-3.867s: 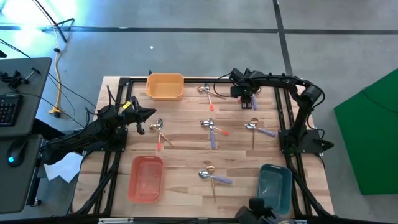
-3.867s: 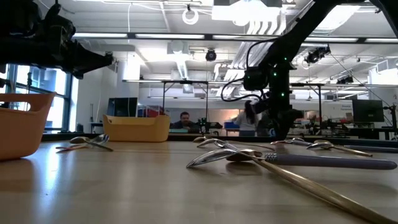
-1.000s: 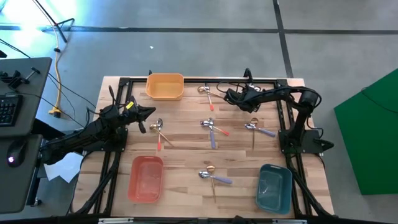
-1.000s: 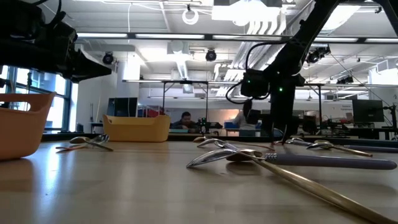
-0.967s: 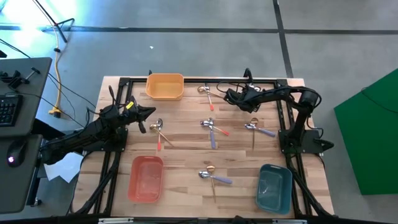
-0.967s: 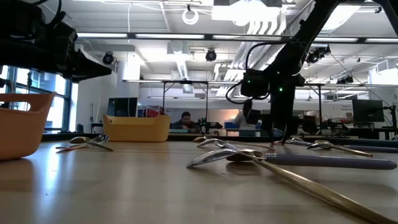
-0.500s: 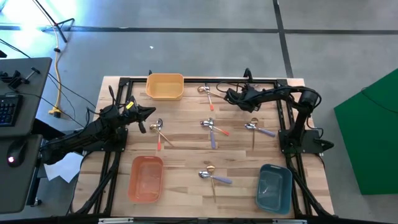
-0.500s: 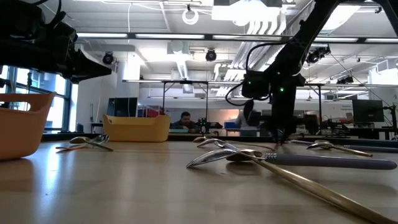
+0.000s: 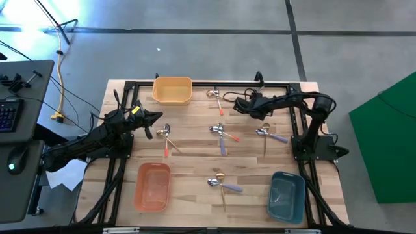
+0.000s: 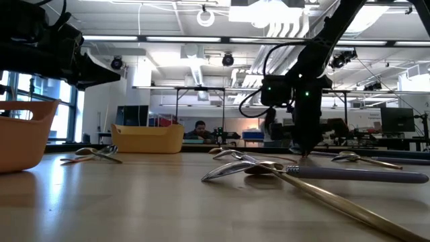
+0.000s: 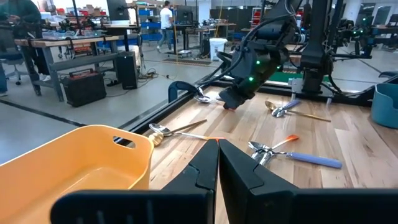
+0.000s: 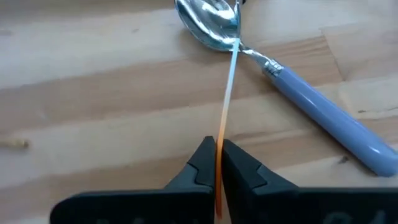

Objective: Sort silverware by color (type)
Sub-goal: Put the top right orange spoon into the yellow bin

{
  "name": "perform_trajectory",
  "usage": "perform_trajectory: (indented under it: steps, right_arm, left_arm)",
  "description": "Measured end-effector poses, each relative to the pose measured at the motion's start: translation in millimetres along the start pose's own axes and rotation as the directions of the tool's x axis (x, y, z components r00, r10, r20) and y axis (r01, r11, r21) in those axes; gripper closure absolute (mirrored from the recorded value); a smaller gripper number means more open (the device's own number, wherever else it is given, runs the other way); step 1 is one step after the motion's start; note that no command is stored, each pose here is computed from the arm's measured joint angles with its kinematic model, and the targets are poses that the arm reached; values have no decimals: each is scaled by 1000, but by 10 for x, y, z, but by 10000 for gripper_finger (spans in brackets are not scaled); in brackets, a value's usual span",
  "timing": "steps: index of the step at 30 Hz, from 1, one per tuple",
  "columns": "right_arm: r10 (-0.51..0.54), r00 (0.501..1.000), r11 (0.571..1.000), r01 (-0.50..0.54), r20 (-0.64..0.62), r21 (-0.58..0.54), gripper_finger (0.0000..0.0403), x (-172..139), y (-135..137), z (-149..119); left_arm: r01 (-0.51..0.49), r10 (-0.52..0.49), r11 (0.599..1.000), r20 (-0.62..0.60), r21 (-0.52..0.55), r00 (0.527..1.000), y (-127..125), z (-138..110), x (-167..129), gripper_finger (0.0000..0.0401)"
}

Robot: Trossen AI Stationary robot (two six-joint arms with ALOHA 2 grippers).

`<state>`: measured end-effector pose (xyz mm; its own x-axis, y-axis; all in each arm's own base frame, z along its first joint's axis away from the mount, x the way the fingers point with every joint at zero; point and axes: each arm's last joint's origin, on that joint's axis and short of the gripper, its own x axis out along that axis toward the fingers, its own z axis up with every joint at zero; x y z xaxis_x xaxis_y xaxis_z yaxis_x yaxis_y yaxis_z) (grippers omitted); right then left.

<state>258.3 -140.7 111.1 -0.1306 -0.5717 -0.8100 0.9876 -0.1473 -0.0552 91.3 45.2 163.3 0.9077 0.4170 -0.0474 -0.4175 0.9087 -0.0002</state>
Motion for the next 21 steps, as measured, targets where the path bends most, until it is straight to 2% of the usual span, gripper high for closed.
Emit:
perform_trajectory:
  steps: [3, 8, 12, 17, 21]
  right_arm:
    - [-31, 999, 997, 28, -28, -78, 402, -104, -1, 19]
    - [-47, 999, 982, 47, 4, -182, 402, -377, 70, 151]
    - [-21, 999, 960, 28, 27, -277, 402, -649, 156, 258]
    - [44, 999, 906, -35, 9, -422, 403, -1063, 287, 290]
    - [117, 992, 848, -119, -37, -516, 403, -1458, 373, 192]
  left_arm:
    - [0, 0, 1000, 0, 0, 1000, 0, 0, 0, 396]
    - [0, 0, 1000, 0, -7, 1000, 0, 0, 0, 396]
    - [0, 0, 1000, 0, -13, 1000, 0, 0, 0, 396]
    - [1, -1, 1000, 0, -17, 1000, 0, 0, 0, 396]
    - [1, -1, 1000, 0, -27, 1000, 0, 0, 0, 396]
